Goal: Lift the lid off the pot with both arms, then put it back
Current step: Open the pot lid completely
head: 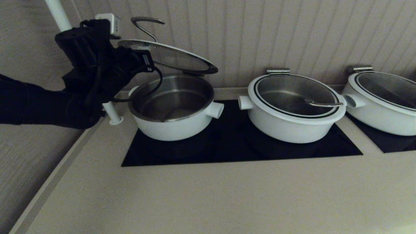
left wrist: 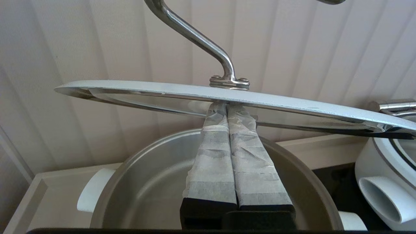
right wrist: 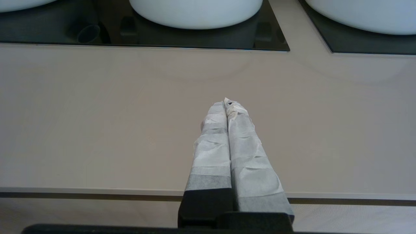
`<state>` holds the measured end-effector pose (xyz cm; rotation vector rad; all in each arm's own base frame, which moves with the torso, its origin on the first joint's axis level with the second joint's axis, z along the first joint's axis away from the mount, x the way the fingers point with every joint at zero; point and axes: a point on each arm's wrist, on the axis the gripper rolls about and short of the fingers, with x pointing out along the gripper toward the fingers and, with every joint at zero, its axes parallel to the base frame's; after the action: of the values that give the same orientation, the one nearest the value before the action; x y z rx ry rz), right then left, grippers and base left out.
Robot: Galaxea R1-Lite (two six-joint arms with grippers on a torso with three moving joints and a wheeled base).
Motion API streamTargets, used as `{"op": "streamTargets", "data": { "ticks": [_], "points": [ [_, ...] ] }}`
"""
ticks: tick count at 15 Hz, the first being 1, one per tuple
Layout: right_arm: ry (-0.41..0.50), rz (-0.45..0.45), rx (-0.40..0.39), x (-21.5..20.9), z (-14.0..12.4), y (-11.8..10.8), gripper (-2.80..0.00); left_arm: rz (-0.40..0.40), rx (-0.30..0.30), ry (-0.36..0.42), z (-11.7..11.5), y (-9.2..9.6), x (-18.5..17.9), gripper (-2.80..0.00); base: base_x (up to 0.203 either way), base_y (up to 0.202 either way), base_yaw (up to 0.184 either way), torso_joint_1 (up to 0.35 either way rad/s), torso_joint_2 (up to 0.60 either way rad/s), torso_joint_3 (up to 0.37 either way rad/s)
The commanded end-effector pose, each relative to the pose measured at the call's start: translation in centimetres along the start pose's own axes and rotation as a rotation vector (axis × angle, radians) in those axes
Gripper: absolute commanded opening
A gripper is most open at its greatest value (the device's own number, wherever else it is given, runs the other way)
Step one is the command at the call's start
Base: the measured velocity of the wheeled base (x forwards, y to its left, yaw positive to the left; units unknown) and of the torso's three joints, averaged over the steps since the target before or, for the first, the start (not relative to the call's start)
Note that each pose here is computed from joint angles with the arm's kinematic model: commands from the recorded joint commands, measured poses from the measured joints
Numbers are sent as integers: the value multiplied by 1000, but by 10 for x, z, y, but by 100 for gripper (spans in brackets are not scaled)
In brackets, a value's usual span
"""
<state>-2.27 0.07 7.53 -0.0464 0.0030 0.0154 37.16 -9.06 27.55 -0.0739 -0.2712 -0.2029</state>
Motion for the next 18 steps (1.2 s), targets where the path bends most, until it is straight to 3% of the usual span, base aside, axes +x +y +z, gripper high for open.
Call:
{"op": "streamTargets", "data": {
  "ticks": [1,18],
  "points": [
    [0,0,-1,0,0,0,-280,1,0,2,-5,0,4,-280,0,0,0,0,0,0],
    [0,0,-1,0,0,0,-280,-4,-6,-131,9,-2,42,-280,0,0,0,0,0,0]
  ]
}}
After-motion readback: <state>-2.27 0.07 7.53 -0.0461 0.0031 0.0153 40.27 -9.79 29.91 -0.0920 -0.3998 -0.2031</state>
